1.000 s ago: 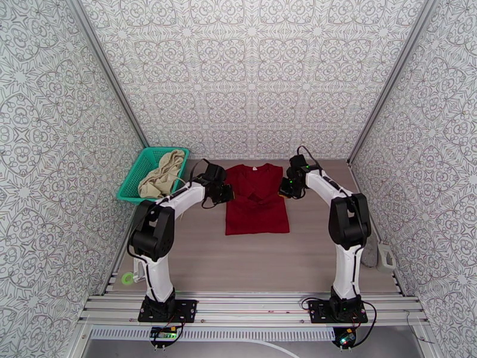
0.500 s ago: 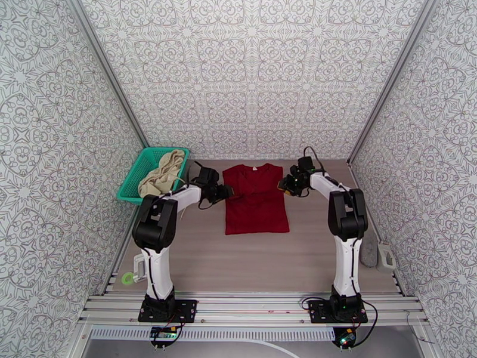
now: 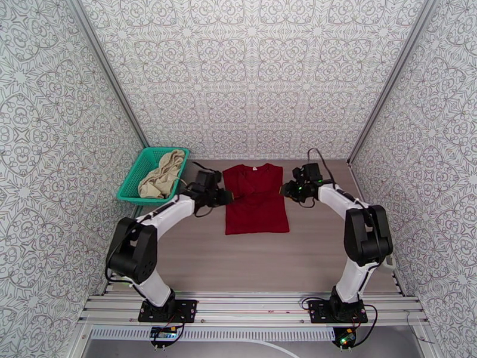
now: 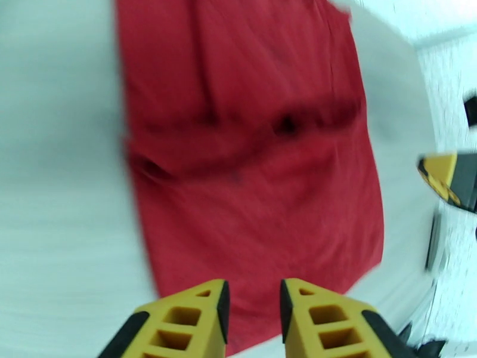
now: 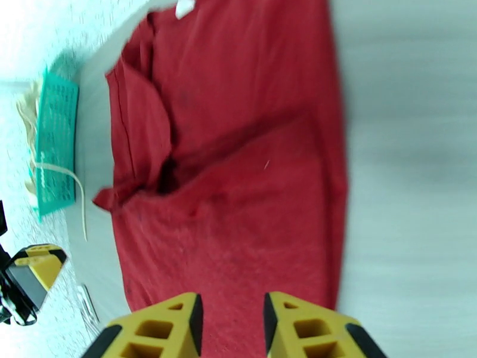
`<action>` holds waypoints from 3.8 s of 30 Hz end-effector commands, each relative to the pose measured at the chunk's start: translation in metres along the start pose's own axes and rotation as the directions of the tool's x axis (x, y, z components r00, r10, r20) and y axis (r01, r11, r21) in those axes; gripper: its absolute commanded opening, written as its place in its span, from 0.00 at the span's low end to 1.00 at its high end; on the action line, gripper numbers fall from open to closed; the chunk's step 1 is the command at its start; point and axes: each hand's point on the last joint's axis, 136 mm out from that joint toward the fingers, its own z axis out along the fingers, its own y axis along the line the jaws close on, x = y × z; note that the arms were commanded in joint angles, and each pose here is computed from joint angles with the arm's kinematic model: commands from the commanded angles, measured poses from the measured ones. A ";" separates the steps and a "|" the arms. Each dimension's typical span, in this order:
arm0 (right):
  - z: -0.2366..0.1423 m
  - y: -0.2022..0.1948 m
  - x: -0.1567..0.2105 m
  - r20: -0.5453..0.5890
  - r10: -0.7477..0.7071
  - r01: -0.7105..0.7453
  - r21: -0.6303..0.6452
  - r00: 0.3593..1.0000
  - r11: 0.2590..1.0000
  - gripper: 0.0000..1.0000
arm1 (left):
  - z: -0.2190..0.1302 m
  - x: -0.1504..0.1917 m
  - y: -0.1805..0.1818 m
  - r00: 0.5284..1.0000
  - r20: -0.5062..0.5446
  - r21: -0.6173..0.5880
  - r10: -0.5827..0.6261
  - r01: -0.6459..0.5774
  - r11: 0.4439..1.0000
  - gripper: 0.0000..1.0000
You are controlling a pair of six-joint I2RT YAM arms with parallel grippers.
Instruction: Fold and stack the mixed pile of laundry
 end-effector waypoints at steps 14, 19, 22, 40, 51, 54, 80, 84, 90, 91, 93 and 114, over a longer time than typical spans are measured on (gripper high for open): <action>0.016 -0.021 0.027 -0.058 0.029 -0.025 0.058 0.998 0.998 0.31 | 0.081 -0.070 0.025 0.998 0.065 0.052 -0.011 0.008 0.999 0.43; 0.010 -0.027 0.037 -0.065 0.053 -0.047 0.084 0.996 0.995 0.31 | 0.095 -0.083 0.049 0.995 0.077 0.045 -0.060 0.057 0.997 0.43; -0.001 -0.027 0.046 -0.068 0.063 -0.056 0.097 0.996 0.994 0.32 | 0.084 -0.088 0.046 0.995 0.086 0.048 -0.053 0.049 0.998 0.43; -0.029 -0.061 0.142 -0.206 0.197 -0.198 0.015 0.959 0.980 0.53 | -0.053 0.095 0.050 0.981 -0.054 0.012 -0.188 0.189 0.982 0.63; 0.005 -0.072 0.125 -0.158 0.305 -0.311 -0.012 0.939 0.950 0.43 | -0.037 0.127 0.054 0.958 -0.097 0.049 -0.269 0.275 0.960 0.64; 0.010 -0.074 0.120 -0.144 0.328 -0.333 -0.016 0.934 0.943 0.35 | -0.032 0.130 0.055 0.951 -0.101 0.049 -0.291 0.297 0.954 0.64; 0.004 -0.068 0.109 -0.097 0.303 -0.307 -0.033 0.948 0.951 0.16 | 0.028 0.117 0.042 0.913 -0.060 0.058 -0.403 0.407 0.912 0.37; 0.001 -0.068 0.109 -0.090 0.301 -0.304 -0.026 0.949 0.952 0.11 | 0.025 0.115 0.044 0.917 -0.039 0.041 -0.397 0.398 0.916 0.08; -0.007 -0.073 0.123 -0.093 0.309 -0.310 -0.001 0.947 0.951 0.03 | 0.010 0.124 0.049 0.934 -0.032 0.016 -0.357 0.357 0.934 0.00; -0.010 -0.073 0.127 -0.096 0.311 -0.312 0.000 0.946 0.950 0.03 | 0.008 0.129 0.051 0.936 -0.038 0.007 -0.349 0.350 0.937 0.00; -0.016 -0.076 0.137 -0.100 0.315 -0.316 0.011 0.944 0.949 0.01 | 0.002 0.139 0.052 0.941 -0.054 0.000 -0.334 0.334 0.942 0.00; -0.122 -0.035 0.155 0.012 0.239 -0.238 0.139 0.971 0.961 0.00 | -0.090 0.125 -0.004 0.988 -0.011 -0.001 -0.157 0.157 0.988 0.00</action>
